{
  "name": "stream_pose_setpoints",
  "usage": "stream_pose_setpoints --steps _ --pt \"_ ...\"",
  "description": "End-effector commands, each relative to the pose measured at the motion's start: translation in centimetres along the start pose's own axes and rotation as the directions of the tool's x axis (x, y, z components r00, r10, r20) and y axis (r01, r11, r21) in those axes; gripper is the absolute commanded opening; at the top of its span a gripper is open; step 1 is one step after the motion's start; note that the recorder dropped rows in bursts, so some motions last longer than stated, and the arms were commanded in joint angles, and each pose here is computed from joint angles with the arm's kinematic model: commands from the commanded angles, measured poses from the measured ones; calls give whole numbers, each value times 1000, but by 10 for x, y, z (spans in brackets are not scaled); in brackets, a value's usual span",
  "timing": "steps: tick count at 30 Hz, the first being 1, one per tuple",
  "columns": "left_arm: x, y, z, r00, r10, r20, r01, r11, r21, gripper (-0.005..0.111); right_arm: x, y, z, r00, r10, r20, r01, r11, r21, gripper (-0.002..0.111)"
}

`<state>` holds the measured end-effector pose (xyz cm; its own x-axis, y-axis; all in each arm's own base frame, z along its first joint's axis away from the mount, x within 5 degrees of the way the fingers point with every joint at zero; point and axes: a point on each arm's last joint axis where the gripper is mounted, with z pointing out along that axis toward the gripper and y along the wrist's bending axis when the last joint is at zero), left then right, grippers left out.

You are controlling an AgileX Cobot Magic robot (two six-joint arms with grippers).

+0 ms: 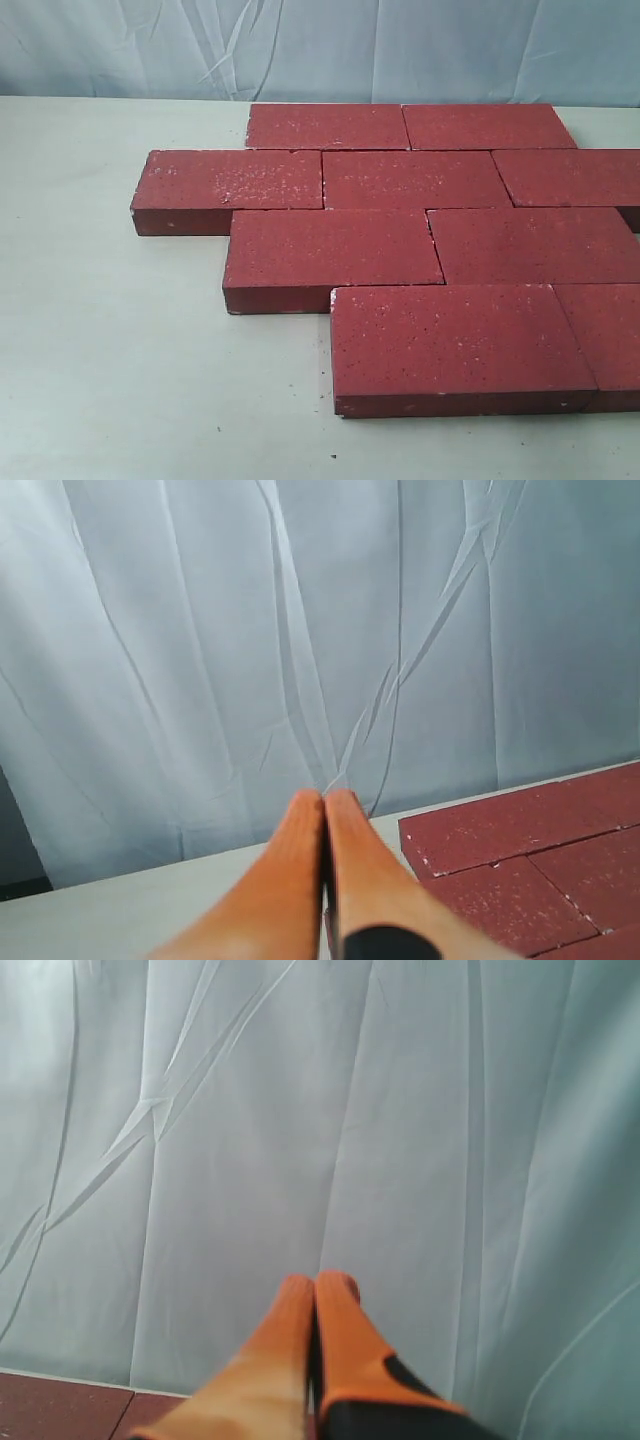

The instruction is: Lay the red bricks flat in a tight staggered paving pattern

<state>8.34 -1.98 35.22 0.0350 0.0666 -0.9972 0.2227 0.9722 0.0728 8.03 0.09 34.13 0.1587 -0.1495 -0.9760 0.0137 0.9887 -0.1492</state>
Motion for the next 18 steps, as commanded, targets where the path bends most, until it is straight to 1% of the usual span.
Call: stream_pose_setpoints --steps 1,6,18 --pt "4 -1 -10 1000 -9 29 9 1000 -1 0 0 0 -6 1000 -5 8 5 1000 2 -1" --pt "11 0 -12 997 -24 69 26 999 -26 0 3 1 -6 1000 -5 -1 5 1000 0 -1" --pt "12 0 -12 998 -19 60 20 1000 -23 0 4 1 -6 1000 0 -11 0 1000 -3 -1"
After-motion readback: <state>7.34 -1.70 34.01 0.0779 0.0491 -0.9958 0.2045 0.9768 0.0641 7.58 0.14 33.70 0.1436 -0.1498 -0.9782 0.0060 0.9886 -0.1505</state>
